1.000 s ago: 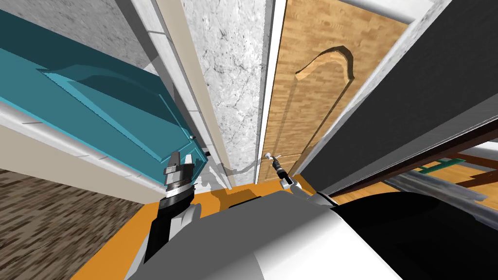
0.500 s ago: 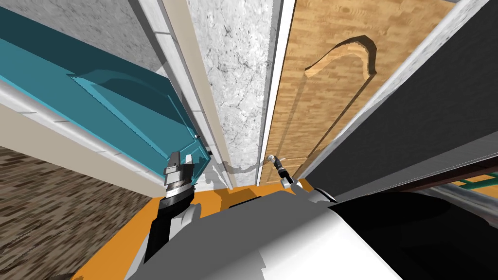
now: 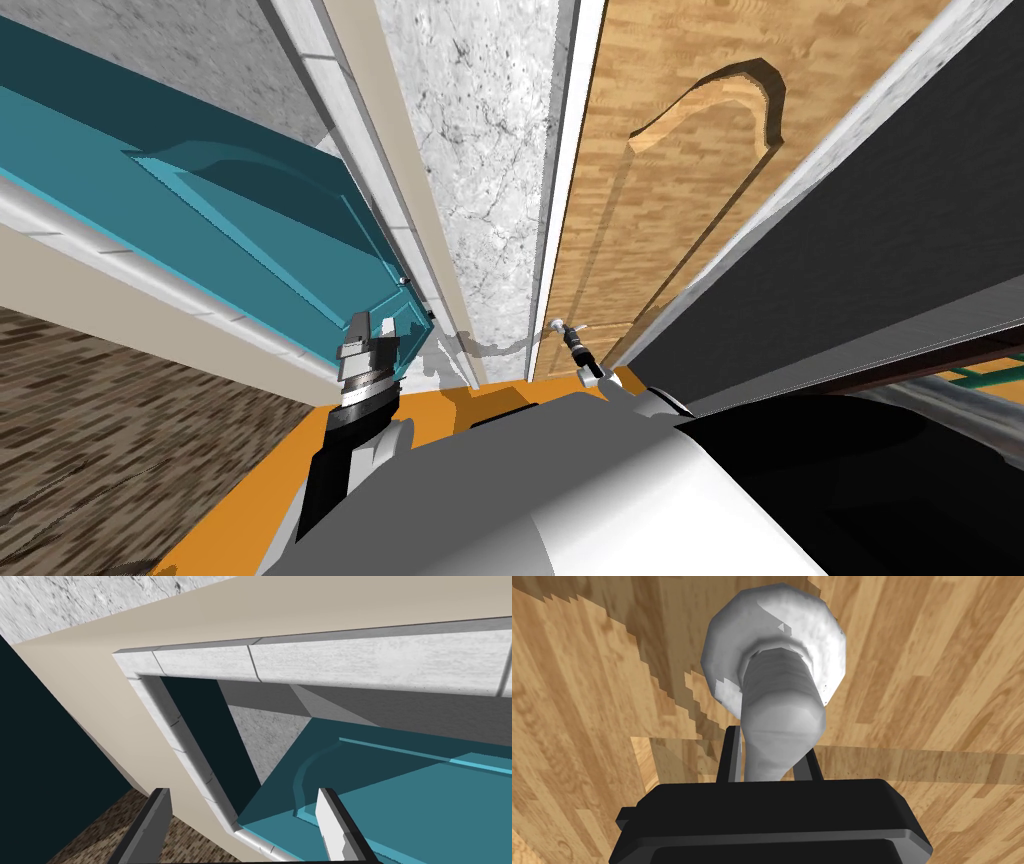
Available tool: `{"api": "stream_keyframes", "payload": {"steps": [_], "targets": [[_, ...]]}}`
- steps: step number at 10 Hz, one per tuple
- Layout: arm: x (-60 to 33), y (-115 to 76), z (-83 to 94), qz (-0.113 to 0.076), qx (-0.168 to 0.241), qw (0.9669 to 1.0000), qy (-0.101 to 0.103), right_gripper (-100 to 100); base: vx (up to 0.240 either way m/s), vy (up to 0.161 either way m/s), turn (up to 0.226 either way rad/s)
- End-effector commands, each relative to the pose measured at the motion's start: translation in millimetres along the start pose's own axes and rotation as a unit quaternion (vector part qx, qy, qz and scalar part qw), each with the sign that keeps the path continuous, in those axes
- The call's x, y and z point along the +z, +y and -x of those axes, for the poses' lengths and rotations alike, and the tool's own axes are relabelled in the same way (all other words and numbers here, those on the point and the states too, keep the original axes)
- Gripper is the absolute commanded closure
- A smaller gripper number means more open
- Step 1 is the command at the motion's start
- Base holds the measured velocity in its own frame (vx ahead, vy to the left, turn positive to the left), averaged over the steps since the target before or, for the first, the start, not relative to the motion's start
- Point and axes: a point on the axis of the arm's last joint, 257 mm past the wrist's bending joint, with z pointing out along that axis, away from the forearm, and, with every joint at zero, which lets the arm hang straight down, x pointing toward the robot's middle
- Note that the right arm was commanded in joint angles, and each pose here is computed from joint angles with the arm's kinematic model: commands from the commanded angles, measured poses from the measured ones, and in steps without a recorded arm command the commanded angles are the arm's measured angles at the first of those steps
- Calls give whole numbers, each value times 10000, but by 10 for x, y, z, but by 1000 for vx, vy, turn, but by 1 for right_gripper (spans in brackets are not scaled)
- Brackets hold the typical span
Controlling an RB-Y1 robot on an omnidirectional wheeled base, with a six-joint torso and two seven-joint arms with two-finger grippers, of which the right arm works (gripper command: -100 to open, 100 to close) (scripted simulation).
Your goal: Pull the door open
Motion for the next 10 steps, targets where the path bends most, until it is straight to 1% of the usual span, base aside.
{"api": "stream_keyframes", "payload": {"steps": [1,2,3,5,10], "targets": [[7,14,-9,21,-7,10000,11,100,0,0,0],[7,14,-9,21,-7,10000,11,100,0,0,0],[-18,7,-6,8,-10,10000,80,100,-98,-32,85],[-39,13,-13,15,-18,9999,167,100,-179,-36,84],[-134,25,-51,16,-37,9986,528,100,-192,-66,95]]}}
